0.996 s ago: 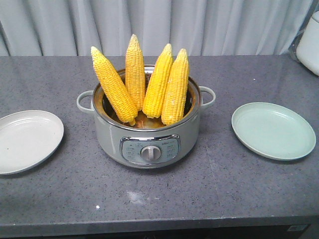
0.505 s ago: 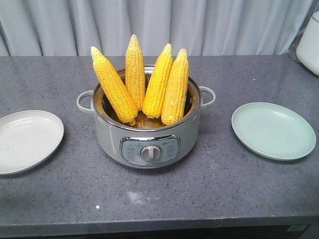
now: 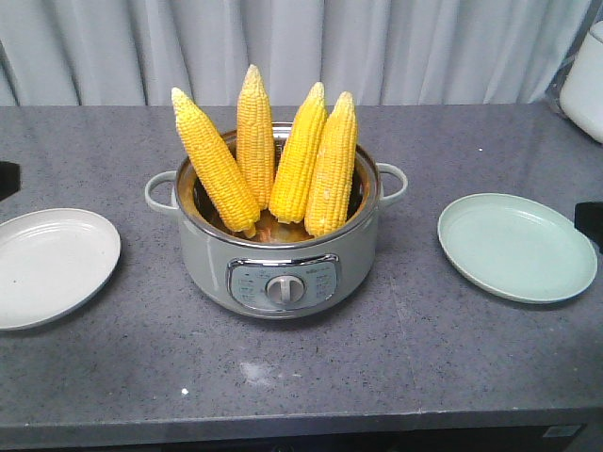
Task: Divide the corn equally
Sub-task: 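Raise both arms from rest toward the counter, then reach the right gripper into the pot and grasp a corn cob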
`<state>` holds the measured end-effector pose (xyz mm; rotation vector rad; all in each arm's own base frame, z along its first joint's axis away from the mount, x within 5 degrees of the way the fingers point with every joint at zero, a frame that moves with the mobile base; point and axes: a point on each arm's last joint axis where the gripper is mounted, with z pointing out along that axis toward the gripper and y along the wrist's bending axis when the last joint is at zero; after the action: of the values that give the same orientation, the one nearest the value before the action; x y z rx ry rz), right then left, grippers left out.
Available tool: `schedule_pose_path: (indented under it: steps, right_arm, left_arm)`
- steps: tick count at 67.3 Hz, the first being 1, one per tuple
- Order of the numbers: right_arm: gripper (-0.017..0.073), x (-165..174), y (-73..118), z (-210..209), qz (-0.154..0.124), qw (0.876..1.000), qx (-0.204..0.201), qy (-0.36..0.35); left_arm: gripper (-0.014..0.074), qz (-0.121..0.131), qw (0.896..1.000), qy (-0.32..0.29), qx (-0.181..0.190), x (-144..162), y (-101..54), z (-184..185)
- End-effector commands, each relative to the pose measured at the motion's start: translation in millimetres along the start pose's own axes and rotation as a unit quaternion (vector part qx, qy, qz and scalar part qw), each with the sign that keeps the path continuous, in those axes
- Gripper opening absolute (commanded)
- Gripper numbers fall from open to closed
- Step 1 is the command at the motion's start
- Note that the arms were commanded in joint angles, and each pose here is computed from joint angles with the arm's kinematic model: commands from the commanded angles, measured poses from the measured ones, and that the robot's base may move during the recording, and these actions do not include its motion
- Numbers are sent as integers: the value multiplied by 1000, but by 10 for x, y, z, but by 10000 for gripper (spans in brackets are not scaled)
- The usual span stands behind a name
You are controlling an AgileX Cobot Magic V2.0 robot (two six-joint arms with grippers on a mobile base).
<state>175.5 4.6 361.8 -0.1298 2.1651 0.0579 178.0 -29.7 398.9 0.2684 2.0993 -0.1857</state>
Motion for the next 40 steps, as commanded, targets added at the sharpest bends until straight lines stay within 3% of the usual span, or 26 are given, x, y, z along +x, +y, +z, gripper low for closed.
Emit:
schedule_pose_path:
  steps: [1,9,16,21,26,40]
  right_arm:
    - [600,-232,-12,-37,-13,999,-2,-36]
    - [595,-422,18,40,-21,999,-34,-33]
    - [595,-578,65,141,-35,996,-74,-45]
    - [595,-676,117,253,-44,992,-110,-49]
    - [595,-760,232,393,-80,985,-141,-51]
    - [595,-985,598,819,-117,974,-184,-52]
  left_arm:
    - [617,31,997,-37,58,-224,-166,-22]
    - [606,66,992,-33,107,-254,-331,78]
    - [594,70,988,-25,133,-250,-414,153]
    - [584,70,988,-24,136,-250,-425,168]
    - [584,71,988,-25,134,-252,-423,168]
    - [584,71,988,-25,134,-253,-423,168]
